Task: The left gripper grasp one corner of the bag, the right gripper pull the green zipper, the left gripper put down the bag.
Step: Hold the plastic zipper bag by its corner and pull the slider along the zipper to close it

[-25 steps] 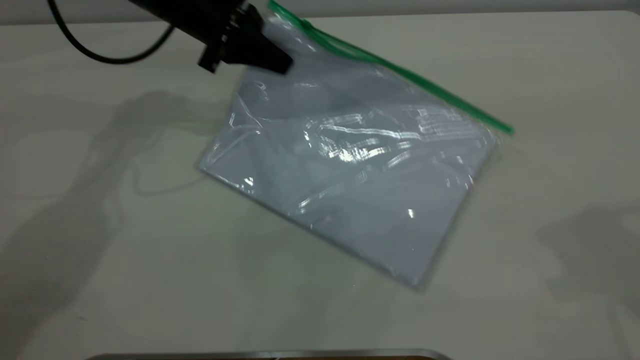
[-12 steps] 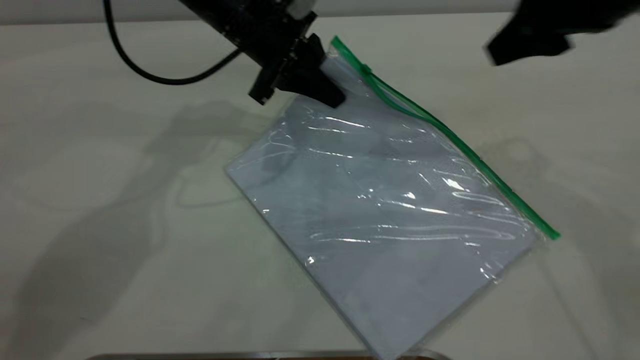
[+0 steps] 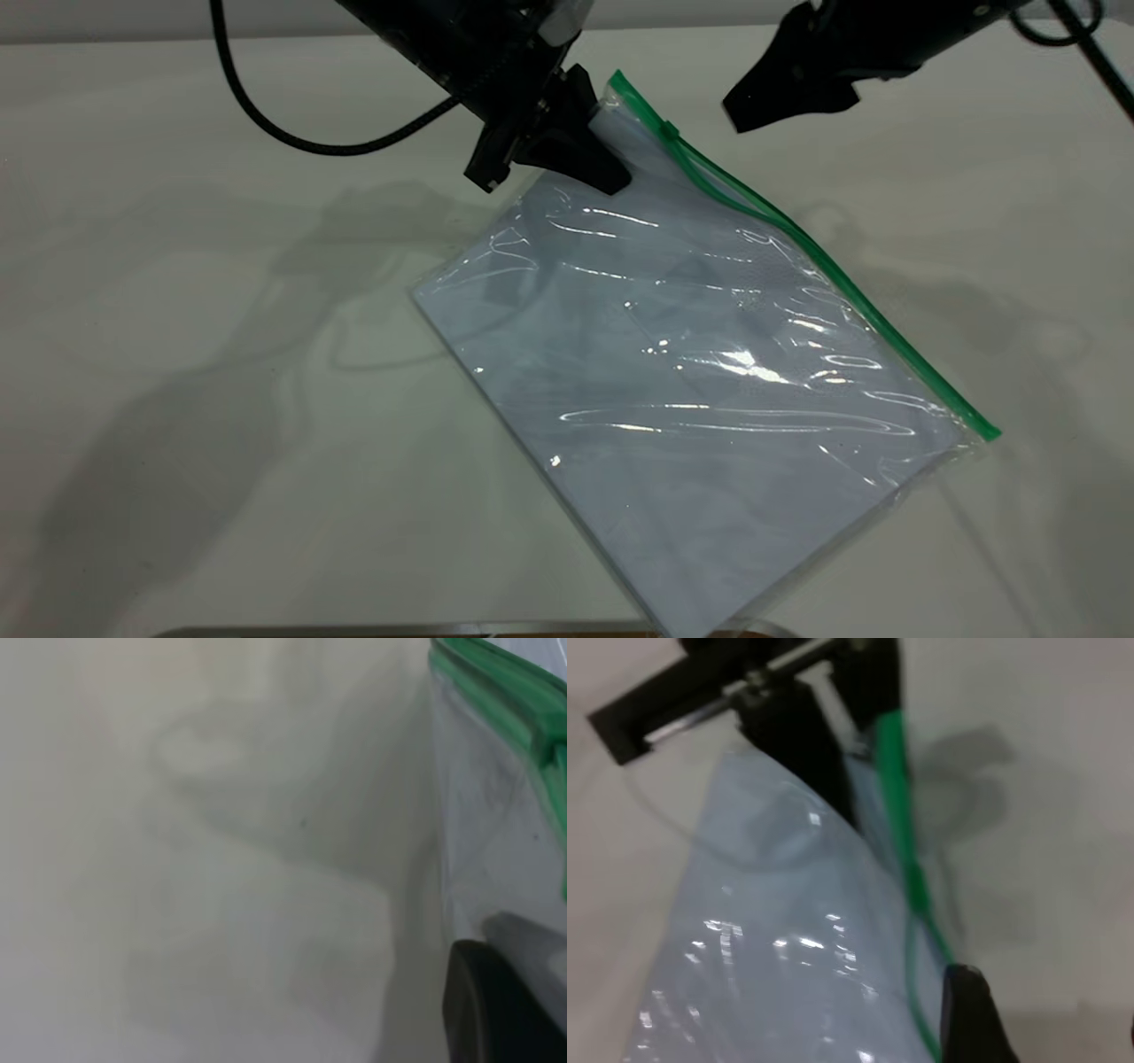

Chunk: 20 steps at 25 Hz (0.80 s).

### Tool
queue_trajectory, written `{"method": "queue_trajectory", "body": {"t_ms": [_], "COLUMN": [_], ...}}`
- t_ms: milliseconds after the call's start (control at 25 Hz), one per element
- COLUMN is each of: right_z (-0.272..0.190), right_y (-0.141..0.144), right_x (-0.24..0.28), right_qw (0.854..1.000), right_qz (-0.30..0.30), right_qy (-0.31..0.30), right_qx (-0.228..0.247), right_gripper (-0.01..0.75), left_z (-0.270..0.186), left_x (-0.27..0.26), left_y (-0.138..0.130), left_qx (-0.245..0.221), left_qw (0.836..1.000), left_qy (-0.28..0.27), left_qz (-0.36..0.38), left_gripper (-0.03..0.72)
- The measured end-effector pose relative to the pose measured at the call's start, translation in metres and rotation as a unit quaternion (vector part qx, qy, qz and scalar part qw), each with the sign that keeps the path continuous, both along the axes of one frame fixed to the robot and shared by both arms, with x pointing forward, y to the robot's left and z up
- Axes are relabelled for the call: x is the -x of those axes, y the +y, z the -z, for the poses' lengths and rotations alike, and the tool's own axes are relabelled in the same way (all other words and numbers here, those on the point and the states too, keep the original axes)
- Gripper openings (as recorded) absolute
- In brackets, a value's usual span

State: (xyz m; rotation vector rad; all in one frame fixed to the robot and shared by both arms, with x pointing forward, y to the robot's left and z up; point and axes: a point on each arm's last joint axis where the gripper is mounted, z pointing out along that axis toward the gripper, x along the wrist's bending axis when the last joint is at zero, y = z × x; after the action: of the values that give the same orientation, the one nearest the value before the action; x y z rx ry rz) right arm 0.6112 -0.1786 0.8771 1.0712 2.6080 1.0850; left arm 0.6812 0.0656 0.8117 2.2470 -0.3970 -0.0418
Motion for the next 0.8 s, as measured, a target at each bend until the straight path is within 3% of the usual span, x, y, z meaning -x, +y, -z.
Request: {"method": "queue_trajectory", "body": {"t_ms": [280, 800], "right_z": [0.008, 0.012], "right_y": [0.007, 0.008], "right_x": [-0.001, -0.003], "right_qw": [0.999, 0.999], "right_qz": [-0.028, -0.019], "right_qy": [0.012, 0.010], "right_qx": [-0.034, -0.044], "right_gripper": [0.469, 0.469], "left_z": [0.000, -0.001], "left_x": [0.001, 0.006], "left_y": [-0.007, -0.023], "left_qx": [0.003, 0.019], "left_qw": [1.000, 1.000], "left_qy": [-0.006, -0.004], "left_qz": [-0.006, -0.014], "left_gripper": [0.053, 0.053]}}
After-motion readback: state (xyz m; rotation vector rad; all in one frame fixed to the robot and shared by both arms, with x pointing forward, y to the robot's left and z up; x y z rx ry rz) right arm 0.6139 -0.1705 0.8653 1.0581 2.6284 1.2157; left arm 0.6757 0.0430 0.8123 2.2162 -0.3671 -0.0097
